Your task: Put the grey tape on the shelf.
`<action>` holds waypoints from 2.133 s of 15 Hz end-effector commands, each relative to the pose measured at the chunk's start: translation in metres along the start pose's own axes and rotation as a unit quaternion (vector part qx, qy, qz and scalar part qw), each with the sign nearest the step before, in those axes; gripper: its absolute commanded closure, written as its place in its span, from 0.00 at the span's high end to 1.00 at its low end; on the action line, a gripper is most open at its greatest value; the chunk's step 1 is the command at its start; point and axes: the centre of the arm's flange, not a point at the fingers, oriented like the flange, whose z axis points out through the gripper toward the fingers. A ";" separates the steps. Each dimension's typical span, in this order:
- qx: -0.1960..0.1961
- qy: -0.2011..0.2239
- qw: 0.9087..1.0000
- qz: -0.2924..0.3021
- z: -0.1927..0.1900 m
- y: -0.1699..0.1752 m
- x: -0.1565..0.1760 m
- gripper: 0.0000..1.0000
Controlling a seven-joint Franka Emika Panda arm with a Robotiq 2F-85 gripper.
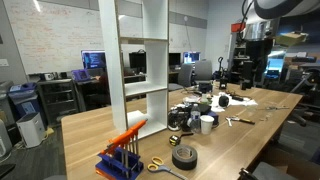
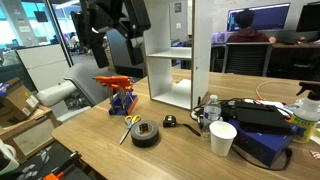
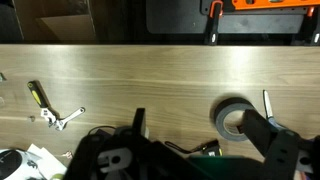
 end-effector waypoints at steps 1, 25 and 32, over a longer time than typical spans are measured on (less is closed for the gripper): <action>0.000 0.001 1.000 0.000 -0.001 0.000 0.000 1.00; 0.142 0.093 0.969 0.177 -0.005 -0.096 0.096 1.00; 0.114 0.082 0.962 0.235 0.059 -0.130 0.151 1.00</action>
